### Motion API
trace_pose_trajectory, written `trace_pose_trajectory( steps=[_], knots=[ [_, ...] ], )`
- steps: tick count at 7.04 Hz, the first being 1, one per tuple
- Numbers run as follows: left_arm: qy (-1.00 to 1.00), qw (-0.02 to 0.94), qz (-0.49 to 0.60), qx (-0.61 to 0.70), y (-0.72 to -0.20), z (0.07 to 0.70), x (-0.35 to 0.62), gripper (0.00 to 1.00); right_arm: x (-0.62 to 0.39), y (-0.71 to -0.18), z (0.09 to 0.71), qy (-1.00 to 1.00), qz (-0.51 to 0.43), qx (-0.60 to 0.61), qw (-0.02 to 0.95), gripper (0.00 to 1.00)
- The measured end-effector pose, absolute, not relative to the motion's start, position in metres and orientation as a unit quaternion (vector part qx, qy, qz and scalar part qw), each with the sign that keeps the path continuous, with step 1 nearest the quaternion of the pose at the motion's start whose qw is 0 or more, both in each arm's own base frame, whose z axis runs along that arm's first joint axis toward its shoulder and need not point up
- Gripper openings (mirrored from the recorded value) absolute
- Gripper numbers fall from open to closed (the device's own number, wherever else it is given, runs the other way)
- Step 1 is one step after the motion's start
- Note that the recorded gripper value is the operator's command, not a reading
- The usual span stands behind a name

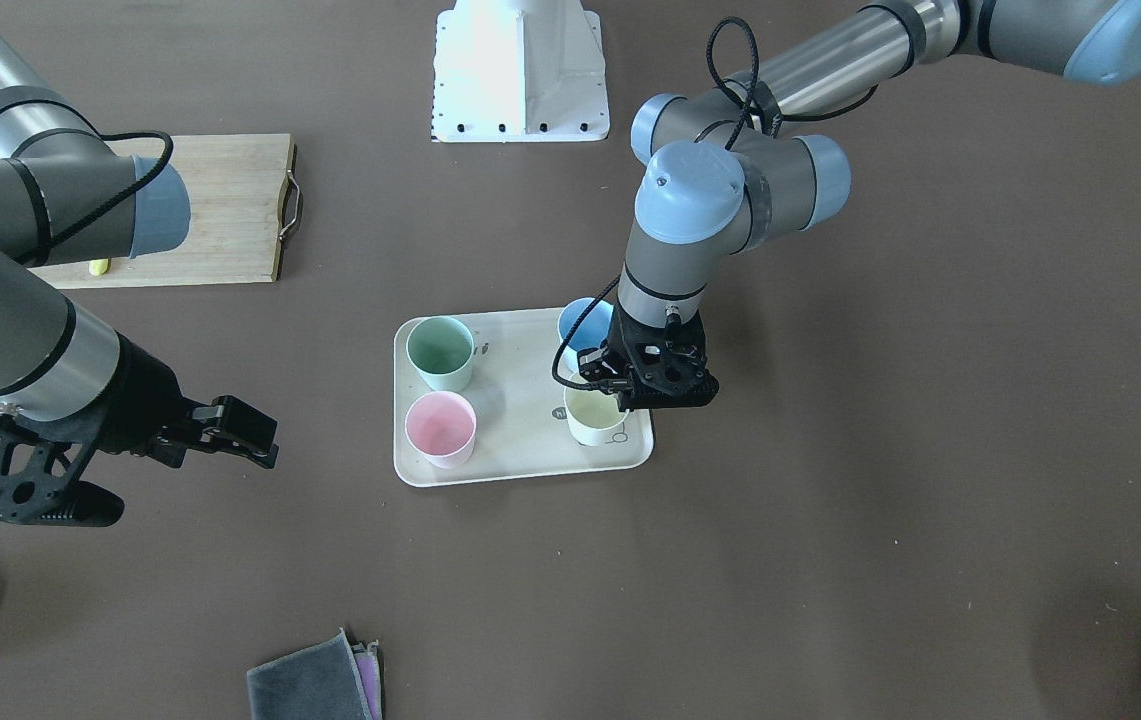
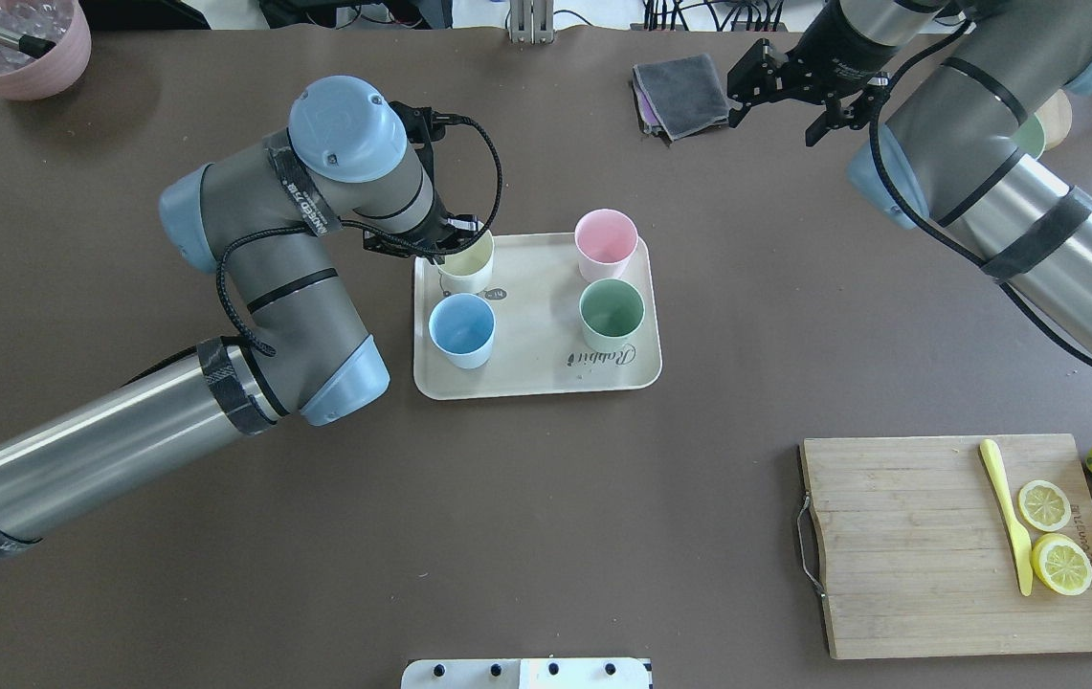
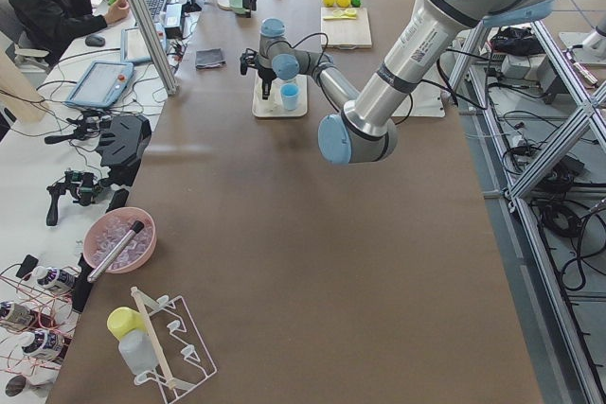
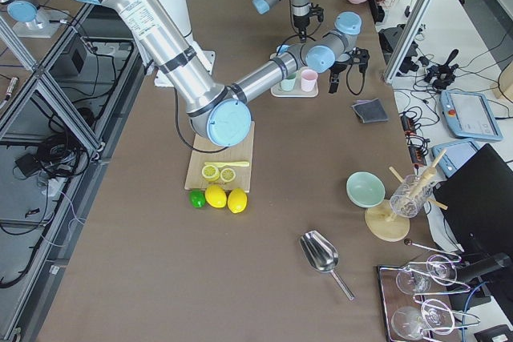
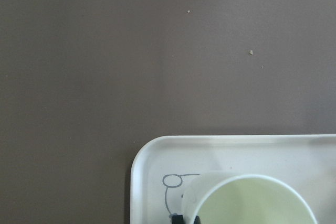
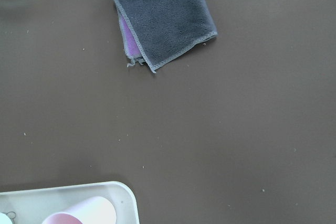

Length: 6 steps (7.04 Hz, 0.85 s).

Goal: Place all cups on tray

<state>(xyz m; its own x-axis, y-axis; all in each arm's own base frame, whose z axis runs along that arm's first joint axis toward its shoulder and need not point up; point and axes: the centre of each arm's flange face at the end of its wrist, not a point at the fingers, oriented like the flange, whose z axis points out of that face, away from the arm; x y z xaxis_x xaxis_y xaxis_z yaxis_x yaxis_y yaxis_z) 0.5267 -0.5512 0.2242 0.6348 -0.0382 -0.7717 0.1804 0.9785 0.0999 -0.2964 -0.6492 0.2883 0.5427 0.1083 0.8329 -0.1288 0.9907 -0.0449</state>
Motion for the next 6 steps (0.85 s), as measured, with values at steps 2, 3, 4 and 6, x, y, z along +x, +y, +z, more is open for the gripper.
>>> trace_pose_trajectory(
  steps=[2,3,4,6],
  knots=[
    [0.436,0.894,-0.053,0.095,-0.544,0.208,0.52,0.98,-0.263,-0.642,0.297,-0.473,0.069,0.03,0.878,1.0],
    [0.445,0.888,-0.053,0.104,-0.542,0.19,0.503,0.98,-0.243,-0.636,0.303,-0.473,0.064,0.044,0.878,1.0],
    [0.445,0.886,-0.052,0.117,-0.544,0.171,0.472,0.98,-0.219,-0.627,0.311,-0.473,0.066,0.057,0.877,1.0],
    [0.432,0.889,-0.032,0.147,-0.538,0.178,0.396,0.98,-0.174,-0.608,0.333,-0.465,0.089,0.069,0.878,1.0]
  ],
)
